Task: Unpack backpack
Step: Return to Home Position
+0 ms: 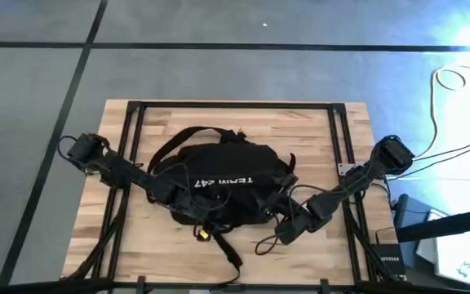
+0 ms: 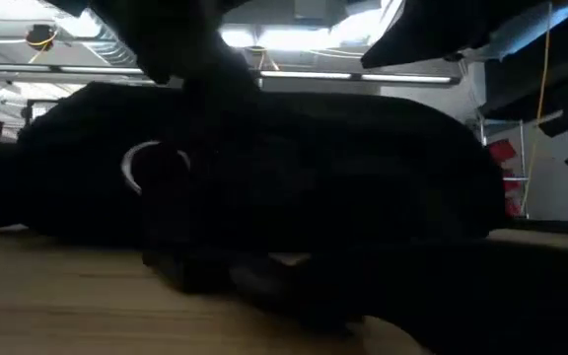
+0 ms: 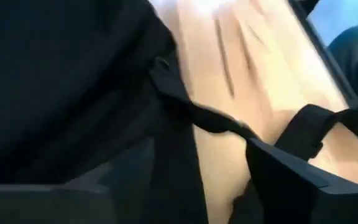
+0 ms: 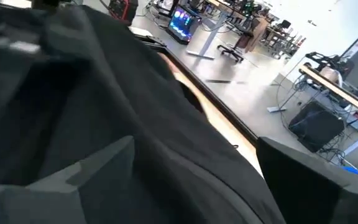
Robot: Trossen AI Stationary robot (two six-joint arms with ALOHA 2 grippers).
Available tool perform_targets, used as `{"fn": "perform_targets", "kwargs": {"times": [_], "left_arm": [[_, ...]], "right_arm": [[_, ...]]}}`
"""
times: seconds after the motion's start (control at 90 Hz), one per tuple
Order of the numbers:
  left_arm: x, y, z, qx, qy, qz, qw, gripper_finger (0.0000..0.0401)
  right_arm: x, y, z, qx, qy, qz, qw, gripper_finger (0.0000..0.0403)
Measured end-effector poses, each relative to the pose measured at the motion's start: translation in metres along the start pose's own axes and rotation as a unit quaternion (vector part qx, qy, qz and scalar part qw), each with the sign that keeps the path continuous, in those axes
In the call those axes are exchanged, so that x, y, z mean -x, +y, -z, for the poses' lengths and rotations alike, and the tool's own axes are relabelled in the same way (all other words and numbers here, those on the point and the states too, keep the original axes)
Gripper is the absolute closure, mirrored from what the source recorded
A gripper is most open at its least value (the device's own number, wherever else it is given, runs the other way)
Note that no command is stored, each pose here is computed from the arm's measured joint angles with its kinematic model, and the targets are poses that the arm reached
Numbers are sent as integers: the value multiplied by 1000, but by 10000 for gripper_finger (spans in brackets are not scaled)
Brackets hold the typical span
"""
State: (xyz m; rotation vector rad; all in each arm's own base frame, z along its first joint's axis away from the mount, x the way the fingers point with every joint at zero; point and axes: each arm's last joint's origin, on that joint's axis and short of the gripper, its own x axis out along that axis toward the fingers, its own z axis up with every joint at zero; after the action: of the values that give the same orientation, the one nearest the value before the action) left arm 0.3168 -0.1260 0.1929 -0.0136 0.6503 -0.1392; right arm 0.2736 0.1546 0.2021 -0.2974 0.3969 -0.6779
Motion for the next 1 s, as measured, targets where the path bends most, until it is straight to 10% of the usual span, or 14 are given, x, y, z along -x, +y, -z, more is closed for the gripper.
{"fn": "perform_targets", "kwargs": {"times": [0.311,0.689,1.0], "left_arm": [[60,-2,-34,-63,-171,-42,982,125],[88,38,29,-2,-327,11,945,125],[123,85,38,-3,-318,-65,946,125]], "right_arm": [[-10,3,-9,-3,-11,-45,999,84],[-42,-25,6,-131,-203,-220,945,84],[-50,-69,22,-116,-163,-283,938,92]]}}
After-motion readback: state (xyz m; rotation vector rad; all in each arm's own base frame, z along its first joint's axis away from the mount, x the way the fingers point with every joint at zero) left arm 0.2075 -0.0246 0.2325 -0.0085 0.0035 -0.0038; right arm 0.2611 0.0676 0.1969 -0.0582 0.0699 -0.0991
